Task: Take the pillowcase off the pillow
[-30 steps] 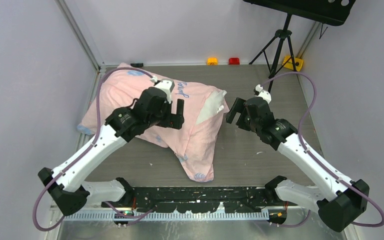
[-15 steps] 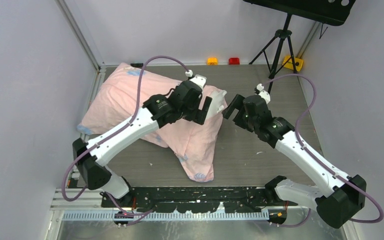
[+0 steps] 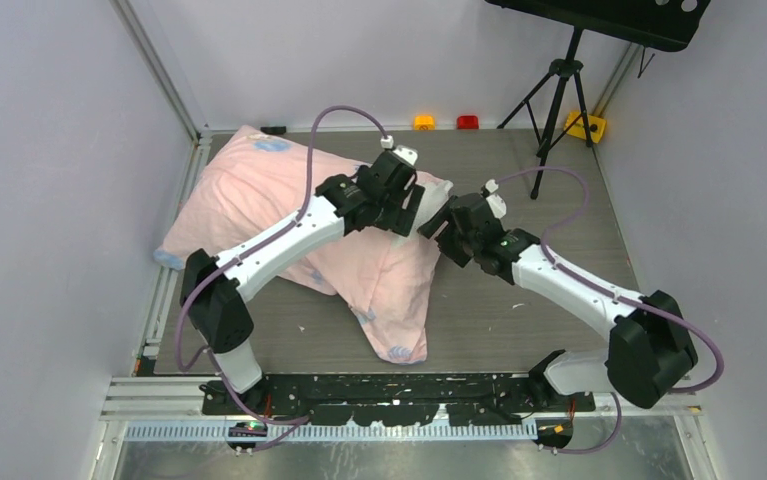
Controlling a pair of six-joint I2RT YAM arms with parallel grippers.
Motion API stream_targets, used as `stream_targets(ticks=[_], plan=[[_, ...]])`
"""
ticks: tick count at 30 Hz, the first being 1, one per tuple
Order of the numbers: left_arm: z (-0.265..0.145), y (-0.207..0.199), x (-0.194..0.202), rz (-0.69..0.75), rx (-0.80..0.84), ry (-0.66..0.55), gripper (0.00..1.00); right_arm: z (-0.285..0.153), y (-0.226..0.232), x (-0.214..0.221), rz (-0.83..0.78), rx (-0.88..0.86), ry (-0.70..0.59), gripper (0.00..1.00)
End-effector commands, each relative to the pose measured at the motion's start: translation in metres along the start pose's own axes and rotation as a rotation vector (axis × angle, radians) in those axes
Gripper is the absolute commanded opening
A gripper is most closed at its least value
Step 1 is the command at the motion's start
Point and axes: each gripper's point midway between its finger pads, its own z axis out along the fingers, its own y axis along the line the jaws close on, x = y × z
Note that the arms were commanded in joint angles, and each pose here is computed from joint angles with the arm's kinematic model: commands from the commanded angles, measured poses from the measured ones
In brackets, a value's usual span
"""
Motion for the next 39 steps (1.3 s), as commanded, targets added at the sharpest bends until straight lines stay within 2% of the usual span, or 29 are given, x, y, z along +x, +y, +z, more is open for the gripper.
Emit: stream_targets(ticks=[1, 4, 8, 13, 17, 20, 23, 26, 28, 31, 35, 39], plan=[[0.008, 0.029, -0.009, -0.094, -0.038, -0.038, 0.79, 0.018, -0.004, 0.002, 0.107, 0.004, -0.035, 0.7], [0.016, 0.048, 0.004, -0.131, -0.077, -0.004, 0.65, 0.027, -0.025, 0.015, 0.1, 0.046, -0.009, 0.55], [0.021, 0.068, 0.017, -0.17, -0.105, 0.004, 0.56, 0.028, -0.055, 0.029, 0.105, 0.094, 0.008, 0.35], [0.022, 0.097, 0.028, -0.161, -0.214, 0.047, 0.49, 0.026, -0.101, 0.046, 0.098, 0.174, 0.013, 0.27], [0.013, 0.131, 0.031, -0.158, -0.332, 0.064, 0.46, 0.024, -0.121, 0.053, 0.054, 0.207, 0.023, 0.15], [-0.004, 0.166, 0.033, -0.208, -0.384, 0.073, 0.46, 0.027, -0.12, 0.056, 0.01, 0.18, 0.035, 0.11], [-0.024, 0.189, 0.03, -0.236, -0.408, 0.049, 0.46, 0.03, -0.116, 0.061, -0.029, 0.155, 0.068, 0.01], [-0.045, 0.199, 0.028, -0.223, -0.434, 0.032, 0.47, 0.031, -0.11, 0.064, -0.054, 0.151, 0.1, 0.0], [-0.054, 0.191, 0.025, -0.22, -0.38, 0.03, 0.49, 0.03, -0.102, 0.065, -0.072, 0.117, 0.116, 0.0], [-0.074, 0.151, 0.016, -0.165, -0.176, 0.023, 0.49, 0.027, -0.082, 0.063, -0.106, 0.019, 0.126, 0.0], [-0.109, 0.1, 0.003, 0.016, -0.193, -0.037, 0.56, 0.021, -0.063, 0.06, -0.139, -0.049, 0.133, 0.0], [-0.121, 0.041, -0.006, 0.079, -0.083, -0.078, 0.59, 0.017, -0.051, 0.059, -0.152, -0.09, 0.146, 0.0]])
